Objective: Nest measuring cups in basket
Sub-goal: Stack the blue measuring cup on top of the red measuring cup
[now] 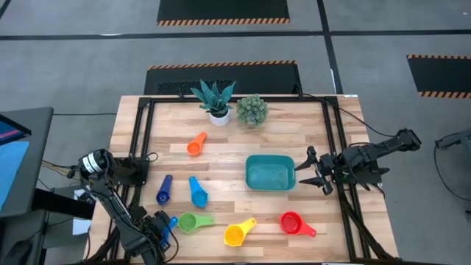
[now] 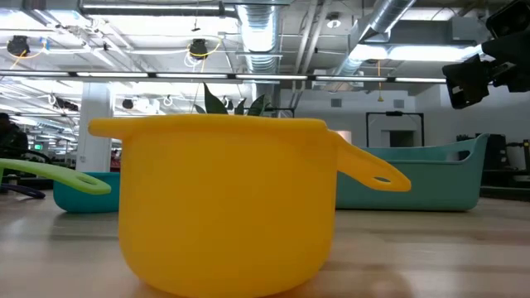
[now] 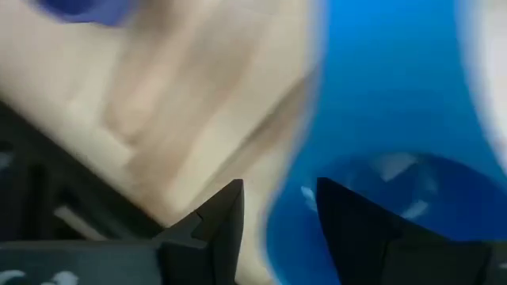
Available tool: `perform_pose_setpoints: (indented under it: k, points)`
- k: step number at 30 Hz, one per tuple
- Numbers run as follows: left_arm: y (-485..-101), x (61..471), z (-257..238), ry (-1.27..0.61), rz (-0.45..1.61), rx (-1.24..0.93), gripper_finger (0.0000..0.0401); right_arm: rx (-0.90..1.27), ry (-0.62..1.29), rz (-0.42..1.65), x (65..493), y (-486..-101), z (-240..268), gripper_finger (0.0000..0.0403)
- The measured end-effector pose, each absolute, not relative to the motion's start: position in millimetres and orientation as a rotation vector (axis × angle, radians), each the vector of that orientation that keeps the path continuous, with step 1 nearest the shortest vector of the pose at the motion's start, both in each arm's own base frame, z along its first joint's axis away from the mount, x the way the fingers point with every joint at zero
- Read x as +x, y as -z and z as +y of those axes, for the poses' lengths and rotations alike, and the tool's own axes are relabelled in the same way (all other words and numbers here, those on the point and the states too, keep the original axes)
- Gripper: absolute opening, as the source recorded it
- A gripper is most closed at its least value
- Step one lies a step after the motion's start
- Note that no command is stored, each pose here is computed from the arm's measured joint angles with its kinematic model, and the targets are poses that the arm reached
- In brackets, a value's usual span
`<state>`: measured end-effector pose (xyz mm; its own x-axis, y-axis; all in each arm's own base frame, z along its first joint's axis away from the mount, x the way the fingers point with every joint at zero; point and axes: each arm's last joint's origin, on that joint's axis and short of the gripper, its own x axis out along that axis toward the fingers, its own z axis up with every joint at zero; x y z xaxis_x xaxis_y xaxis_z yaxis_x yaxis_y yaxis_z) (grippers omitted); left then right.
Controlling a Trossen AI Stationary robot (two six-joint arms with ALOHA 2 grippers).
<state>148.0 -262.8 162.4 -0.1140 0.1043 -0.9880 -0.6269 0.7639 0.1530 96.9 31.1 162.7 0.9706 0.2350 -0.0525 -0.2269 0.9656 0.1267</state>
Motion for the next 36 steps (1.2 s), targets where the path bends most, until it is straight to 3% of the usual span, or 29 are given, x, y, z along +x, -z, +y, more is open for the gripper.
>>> perform_pose_setpoints:
  k: [4, 8, 11, 17, 24, 30, 36]
  points:
    - [-155, 152, -263, -0.62, 1.573, -0.487, 0.0118, 0.12, -0.234, 0.067, 97, -163, 31, 0.0255]
    - [-157, 156, -261, -0.613, 1.586, -0.484, 0.002, 0.12, -0.233, 0.067, 97, -163, 31, 0.0255]
    - [-169, 159, -260, -0.638, 1.621, -0.454, 0.0005, 0.12, -0.233, 0.067, 97, -163, 31, 0.0255]
    - [-223, 174, -263, -0.669, 1.53, -0.426, 0.0001, 0.119, -0.232, 0.067, 97, -163, 31, 0.0255]
    - [-290, 214, -243, -0.623, 1.053, -0.221, 0.0001, 0.119, -0.233, 0.067, 97, -163, 31, 0.0255]
    - [-296, 282, -199, -0.497, 0.92, 0.13, 0.0, 0.125, -0.237, 0.004, 97, -168, 31, 0.0255]
    - [-304, 344, -162, -0.244, 0.826, 0.412, 0.0, 0.143, -0.242, -0.048, 97, -173, 31, 0.0255]
